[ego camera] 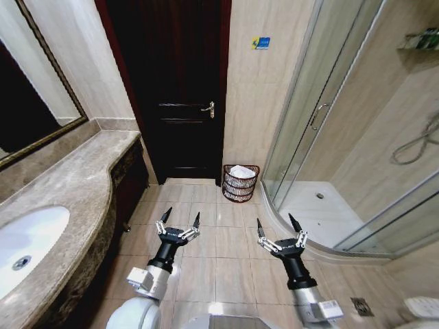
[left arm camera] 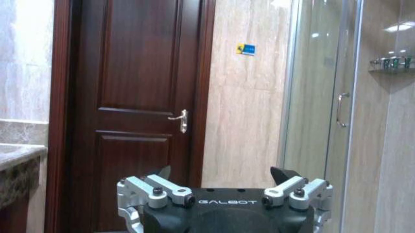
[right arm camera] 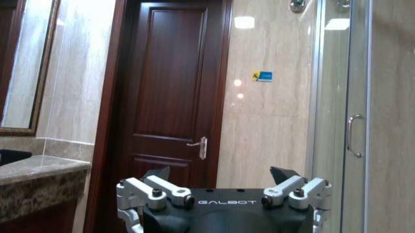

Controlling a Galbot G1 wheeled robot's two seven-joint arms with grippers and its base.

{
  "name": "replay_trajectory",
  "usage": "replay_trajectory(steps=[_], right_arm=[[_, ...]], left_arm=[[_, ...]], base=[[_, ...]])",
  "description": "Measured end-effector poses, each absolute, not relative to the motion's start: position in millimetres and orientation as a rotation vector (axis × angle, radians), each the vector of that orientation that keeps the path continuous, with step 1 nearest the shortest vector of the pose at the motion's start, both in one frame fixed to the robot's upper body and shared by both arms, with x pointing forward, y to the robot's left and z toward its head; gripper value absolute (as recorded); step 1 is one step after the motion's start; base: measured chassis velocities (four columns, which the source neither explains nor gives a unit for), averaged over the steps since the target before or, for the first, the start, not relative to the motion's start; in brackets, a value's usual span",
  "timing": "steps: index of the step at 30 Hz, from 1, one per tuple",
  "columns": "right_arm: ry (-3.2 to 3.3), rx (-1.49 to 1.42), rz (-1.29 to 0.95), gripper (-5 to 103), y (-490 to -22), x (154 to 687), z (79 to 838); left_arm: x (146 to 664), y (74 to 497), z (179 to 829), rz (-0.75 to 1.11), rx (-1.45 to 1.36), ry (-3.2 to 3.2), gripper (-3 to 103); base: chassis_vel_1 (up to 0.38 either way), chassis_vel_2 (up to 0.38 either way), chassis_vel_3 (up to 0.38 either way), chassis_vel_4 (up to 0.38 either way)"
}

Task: Discard the used towel into the hamper.

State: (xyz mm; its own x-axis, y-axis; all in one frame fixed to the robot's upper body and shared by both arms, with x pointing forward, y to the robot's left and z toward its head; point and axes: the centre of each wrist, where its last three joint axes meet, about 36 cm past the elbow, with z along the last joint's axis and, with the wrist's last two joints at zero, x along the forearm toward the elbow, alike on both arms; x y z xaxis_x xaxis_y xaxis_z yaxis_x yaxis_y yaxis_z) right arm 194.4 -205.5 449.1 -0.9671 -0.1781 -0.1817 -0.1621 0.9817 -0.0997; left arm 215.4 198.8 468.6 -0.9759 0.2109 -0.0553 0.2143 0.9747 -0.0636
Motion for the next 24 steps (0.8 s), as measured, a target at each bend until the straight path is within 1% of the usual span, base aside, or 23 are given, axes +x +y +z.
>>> replay_trajectory(steps=[24], right_arm=[[2.937, -0.254, -0.125, 100, -205.5, 194.4, 449.1]], left_arm=[[215.4, 198.8, 468.6, -0.107, 0.331, 3.074, 100]], base=[[0.0, 0.0, 0.0, 0.0]])
